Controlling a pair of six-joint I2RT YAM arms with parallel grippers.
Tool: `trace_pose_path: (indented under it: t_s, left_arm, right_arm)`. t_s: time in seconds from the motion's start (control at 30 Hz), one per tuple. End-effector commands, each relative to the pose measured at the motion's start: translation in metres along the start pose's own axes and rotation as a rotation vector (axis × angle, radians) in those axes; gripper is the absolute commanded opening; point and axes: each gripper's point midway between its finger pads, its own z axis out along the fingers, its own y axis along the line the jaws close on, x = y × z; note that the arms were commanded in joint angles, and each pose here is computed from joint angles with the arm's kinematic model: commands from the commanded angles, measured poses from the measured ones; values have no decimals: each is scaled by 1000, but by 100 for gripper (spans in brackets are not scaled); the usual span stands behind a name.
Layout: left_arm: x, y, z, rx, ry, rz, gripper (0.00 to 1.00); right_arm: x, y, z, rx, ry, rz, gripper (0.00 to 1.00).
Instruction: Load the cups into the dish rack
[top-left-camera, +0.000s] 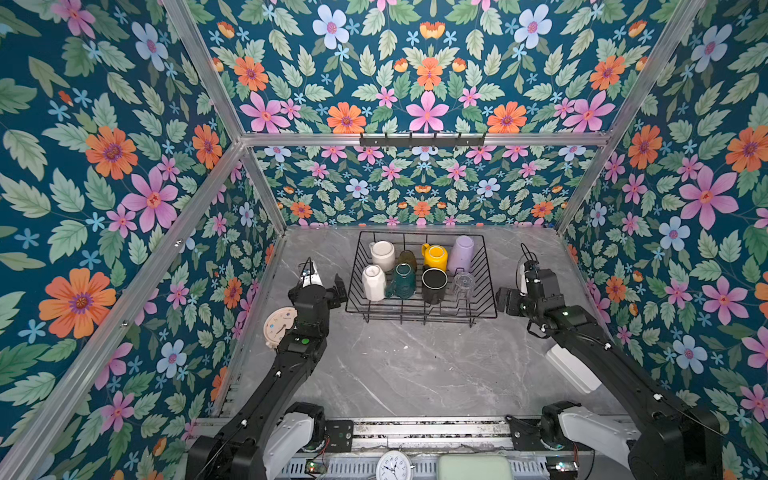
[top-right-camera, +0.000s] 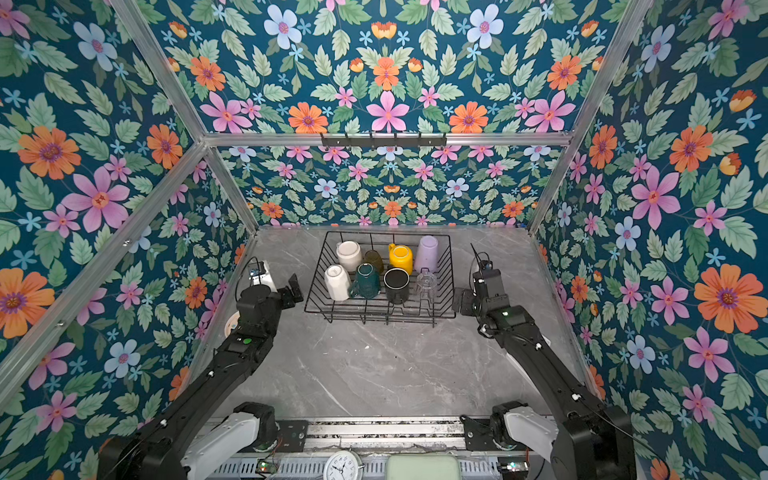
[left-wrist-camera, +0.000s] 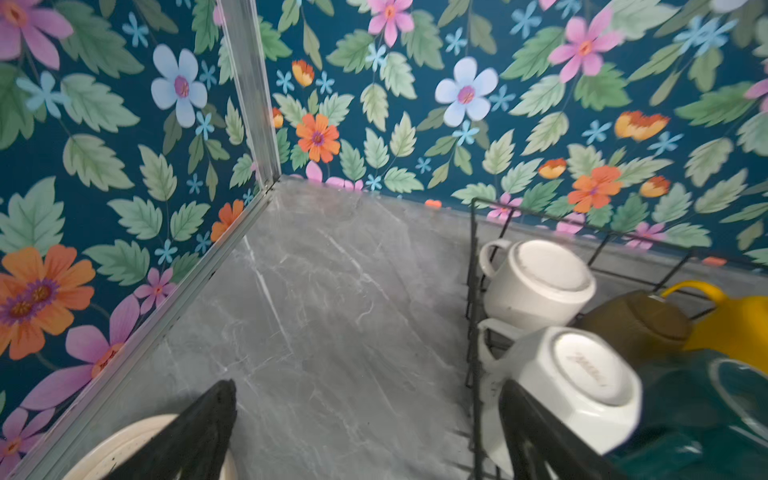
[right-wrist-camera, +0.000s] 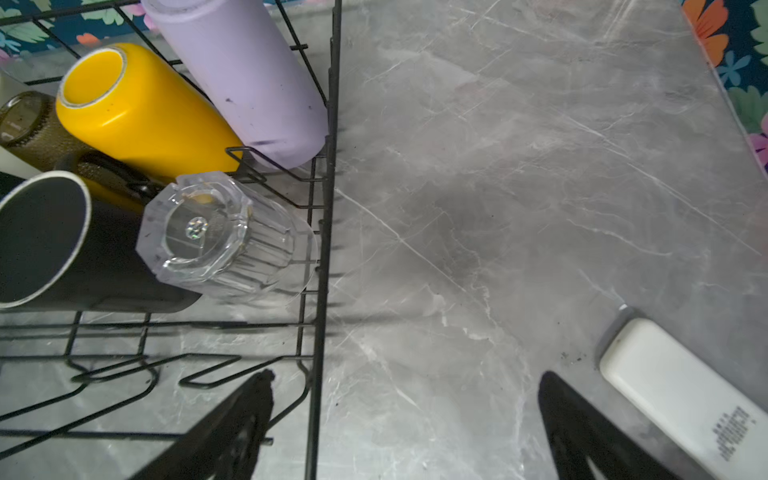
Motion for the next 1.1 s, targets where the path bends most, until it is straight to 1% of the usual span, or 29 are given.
trace_pose_path:
  t_s: [0.0, 0.13, 0.2, 0.27, 0.33, 0.43, 0.5, 0.53, 0.6, 0.7, 0.77, 0.83, 0.9, 0.93, 0.97, 1.0, 1.03, 1.07]
  left_arm:
    - [-9, 8, 0, -8, -119, -12, 100]
    - [6, 29, -7, -62, -200, 6, 100]
    - [18, 41, -4, -101, -205, 19, 100]
    - [32, 50, 2, -128, -176, 12, 100]
    - [41, 48, 6, -111, -161, 7, 100]
    - [52, 53, 7, -127, -182, 9, 100]
    - [48, 54, 8, -137, -223, 11, 100]
    - [50, 52, 10, -123, -214, 18, 100]
    - [45, 51, 13, -130, -238, 34, 100]
    - [44, 53, 14, -141, -248, 42, 100]
    - [40, 51, 18, -146, -257, 72, 100]
    - [40, 50, 21, -146, -255, 84, 100]
    - [47, 52, 22, -154, -250, 88, 100]
    - [50, 53, 23, -157, -263, 88, 100]
    - [47, 49, 23, -137, -300, 105, 100]
    - [50, 43, 26, -111, -304, 132, 100]
    - [54, 39, 30, -90, -294, 154, 100]
    - [54, 39, 32, -100, -289, 150, 100]
  right_arm:
    - [-26, -16, 2, 74, -188, -8, 99]
    - [-30, -29, 8, 130, -352, -68, 99]
    - [-29, -39, 13, 180, -397, -93, 99]
    - [-25, -49, 22, 189, -391, -81, 99]
    - [-18, -53, 31, 164, -388, -75, 99]
    - [-14, -60, 40, 151, -410, -75, 99]
    - [-12, -63, 46, 138, -434, -74, 99]
    - [-13, -63, 48, 126, -444, -73, 99]
    - [-13, -56, 54, 97, -429, -113, 99]
    - [-9, -51, 64, 73, -440, -150, 99]
    - [-11, -56, 65, 86, -457, -127, 99]
    - [-7, -57, 65, 57, -463, -116, 99]
    - [-1, -59, 69, 47, -465, -112, 99]
    - [-4, -57, 68, 40, -492, -115, 99]
    - [-5, -57, 68, 43, -493, -114, 99]
    - [-1, -58, 69, 42, -465, -116, 99]
    - [0, -57, 69, 37, -466, -118, 99]
    - [0, -57, 69, 39, -474, -118, 99]
